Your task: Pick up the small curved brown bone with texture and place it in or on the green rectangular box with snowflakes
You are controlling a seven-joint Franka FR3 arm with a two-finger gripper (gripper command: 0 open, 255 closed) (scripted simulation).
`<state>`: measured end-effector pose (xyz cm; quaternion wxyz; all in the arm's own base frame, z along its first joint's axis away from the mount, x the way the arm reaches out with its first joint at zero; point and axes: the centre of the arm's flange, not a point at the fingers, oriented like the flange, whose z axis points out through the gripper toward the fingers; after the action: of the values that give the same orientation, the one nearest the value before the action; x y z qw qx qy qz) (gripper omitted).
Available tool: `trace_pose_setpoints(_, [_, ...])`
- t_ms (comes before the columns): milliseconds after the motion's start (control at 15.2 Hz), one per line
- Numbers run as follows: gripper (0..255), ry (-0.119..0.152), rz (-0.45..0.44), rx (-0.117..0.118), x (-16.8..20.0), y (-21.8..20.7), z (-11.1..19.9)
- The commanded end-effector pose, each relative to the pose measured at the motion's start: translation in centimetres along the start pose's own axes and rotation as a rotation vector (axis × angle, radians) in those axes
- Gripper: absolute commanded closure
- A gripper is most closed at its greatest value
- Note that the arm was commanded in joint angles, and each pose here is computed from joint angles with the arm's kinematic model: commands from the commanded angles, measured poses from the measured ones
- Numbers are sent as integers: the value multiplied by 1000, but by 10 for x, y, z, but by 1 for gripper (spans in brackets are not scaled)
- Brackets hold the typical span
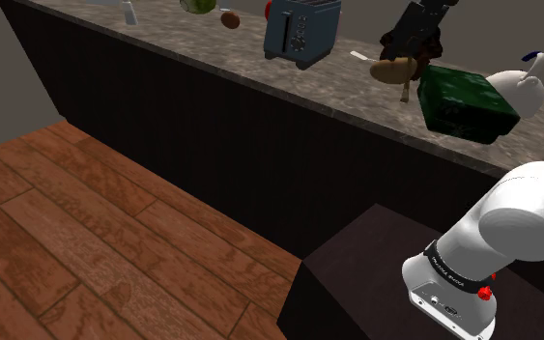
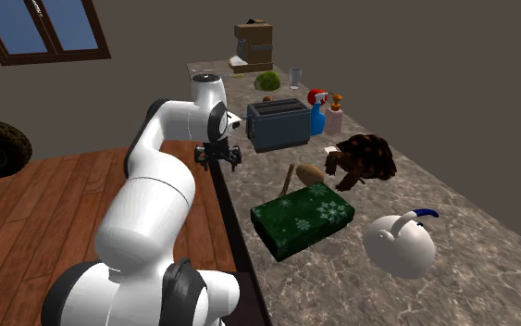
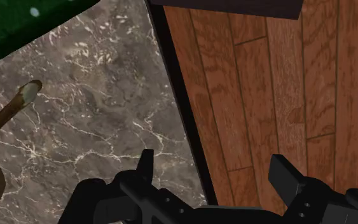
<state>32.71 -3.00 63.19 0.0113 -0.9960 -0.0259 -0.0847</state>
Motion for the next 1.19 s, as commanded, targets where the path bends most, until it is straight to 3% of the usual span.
trace_pose_setpoints(0, [0, 0, 0, 0, 0, 0, 0])
trace_pose_setpoints(1122, [0, 380, 316, 7, -49, 209, 66])
